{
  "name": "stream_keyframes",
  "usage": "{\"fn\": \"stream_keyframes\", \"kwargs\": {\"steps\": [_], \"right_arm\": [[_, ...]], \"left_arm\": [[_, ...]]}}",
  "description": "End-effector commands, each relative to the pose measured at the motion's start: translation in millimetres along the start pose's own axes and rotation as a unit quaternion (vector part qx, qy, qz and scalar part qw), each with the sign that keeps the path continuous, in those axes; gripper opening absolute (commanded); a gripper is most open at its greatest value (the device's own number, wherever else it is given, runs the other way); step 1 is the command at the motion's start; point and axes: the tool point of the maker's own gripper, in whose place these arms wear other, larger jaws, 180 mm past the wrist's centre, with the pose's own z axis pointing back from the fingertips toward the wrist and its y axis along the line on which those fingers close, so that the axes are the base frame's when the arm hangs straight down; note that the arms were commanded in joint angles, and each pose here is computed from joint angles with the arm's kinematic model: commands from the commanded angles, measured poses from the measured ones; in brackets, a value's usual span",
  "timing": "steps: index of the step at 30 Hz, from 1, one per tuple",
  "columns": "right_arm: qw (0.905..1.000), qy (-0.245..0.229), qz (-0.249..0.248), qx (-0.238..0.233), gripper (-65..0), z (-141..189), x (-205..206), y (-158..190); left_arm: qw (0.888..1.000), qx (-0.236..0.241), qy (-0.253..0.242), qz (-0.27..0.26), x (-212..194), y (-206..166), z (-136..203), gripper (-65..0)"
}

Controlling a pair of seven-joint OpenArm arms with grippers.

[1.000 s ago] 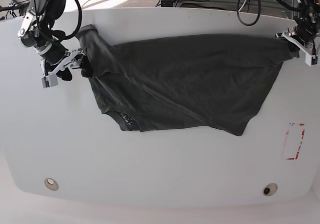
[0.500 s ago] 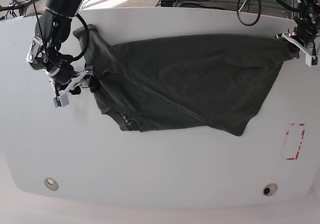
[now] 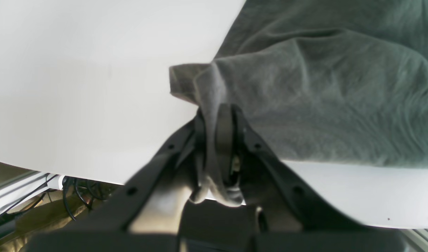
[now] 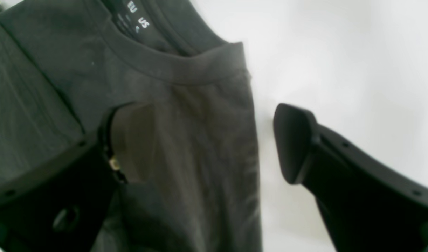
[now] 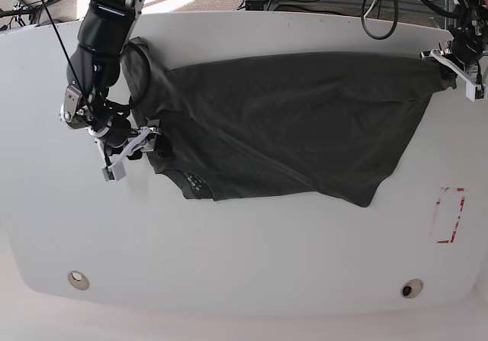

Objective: Fold the T-shirt properly
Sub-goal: 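Release and regrasp the T-shirt near the collar with the right gripper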

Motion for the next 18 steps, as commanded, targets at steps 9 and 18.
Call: {"fn": "stream_keyframes", "kwargs": {"steps": [9, 18], "right_arm": [[0.9991, -0.016, 0.029, 0.027, -16.0, -12, 16, 24], [0.9991, 0.006, -0.009, 0.04, -35.4, -32, 6, 23]], "left_arm": [[1.0, 0.005, -0.02, -0.006, 11, 3, 5, -65.0], [1.0, 0.003, -0.019, 0.0, 8, 1, 4, -65.0]]}}
